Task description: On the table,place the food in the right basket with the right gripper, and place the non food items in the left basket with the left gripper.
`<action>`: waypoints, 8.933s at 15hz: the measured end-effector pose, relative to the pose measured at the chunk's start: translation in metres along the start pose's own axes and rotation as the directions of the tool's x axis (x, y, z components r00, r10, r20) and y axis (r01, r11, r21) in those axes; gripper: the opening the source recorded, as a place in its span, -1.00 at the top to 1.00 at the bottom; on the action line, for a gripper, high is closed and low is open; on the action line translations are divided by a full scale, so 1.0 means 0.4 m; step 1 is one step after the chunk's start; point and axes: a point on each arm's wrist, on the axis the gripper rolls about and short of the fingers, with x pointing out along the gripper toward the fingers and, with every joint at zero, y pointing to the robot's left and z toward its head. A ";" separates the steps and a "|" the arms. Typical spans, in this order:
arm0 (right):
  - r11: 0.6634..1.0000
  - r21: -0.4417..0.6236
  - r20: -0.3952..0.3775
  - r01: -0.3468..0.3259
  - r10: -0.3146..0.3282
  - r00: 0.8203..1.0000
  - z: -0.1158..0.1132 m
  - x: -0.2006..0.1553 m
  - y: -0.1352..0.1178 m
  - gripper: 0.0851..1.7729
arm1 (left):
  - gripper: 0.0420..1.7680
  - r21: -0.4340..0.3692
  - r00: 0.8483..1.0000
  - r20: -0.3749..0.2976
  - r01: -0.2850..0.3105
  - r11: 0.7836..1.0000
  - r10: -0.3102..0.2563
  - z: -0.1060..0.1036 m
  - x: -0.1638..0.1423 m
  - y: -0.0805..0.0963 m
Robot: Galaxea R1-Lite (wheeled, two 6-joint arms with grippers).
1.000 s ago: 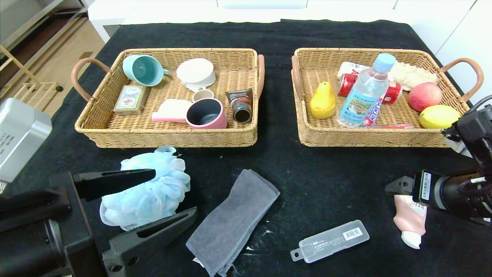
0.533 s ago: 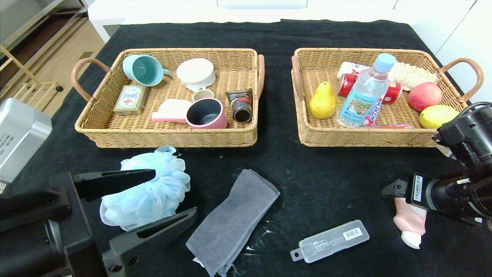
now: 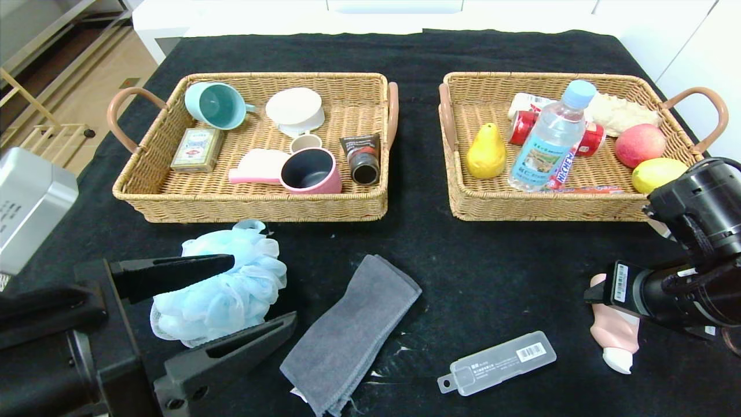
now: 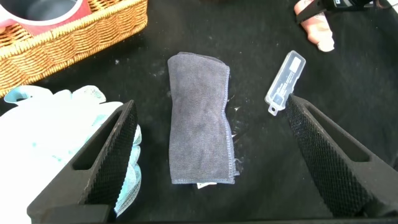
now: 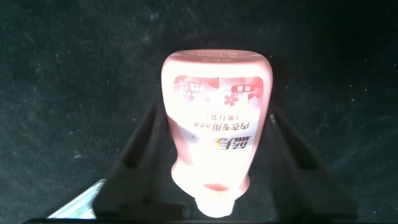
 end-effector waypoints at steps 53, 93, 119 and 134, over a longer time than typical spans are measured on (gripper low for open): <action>0.690 -0.643 0.087 -0.332 0.497 0.864 -0.083 -0.028 0.448 -0.36 | -0.94 0.005 1.000 0.010 0.000 1.000 0.000 0.003 -0.005 0.000; 0.432 -0.807 0.188 -0.403 0.835 0.518 -0.143 -0.098 0.024 -0.91 | -0.94 0.103 0.874 -0.271 -0.390 0.915 0.403 0.096 -0.044 0.069; 0.463 -0.801 0.236 -0.379 0.827 0.511 -0.125 -0.095 0.016 -0.91 | -0.06 0.042 0.680 -0.621 -0.467 0.883 0.390 -0.009 0.225 0.191; 0.459 -0.801 0.219 -0.384 0.823 0.525 -0.131 -0.083 0.019 -0.93 | 0.32 0.044 0.687 -0.613 -0.463 0.885 0.390 0.001 0.218 0.187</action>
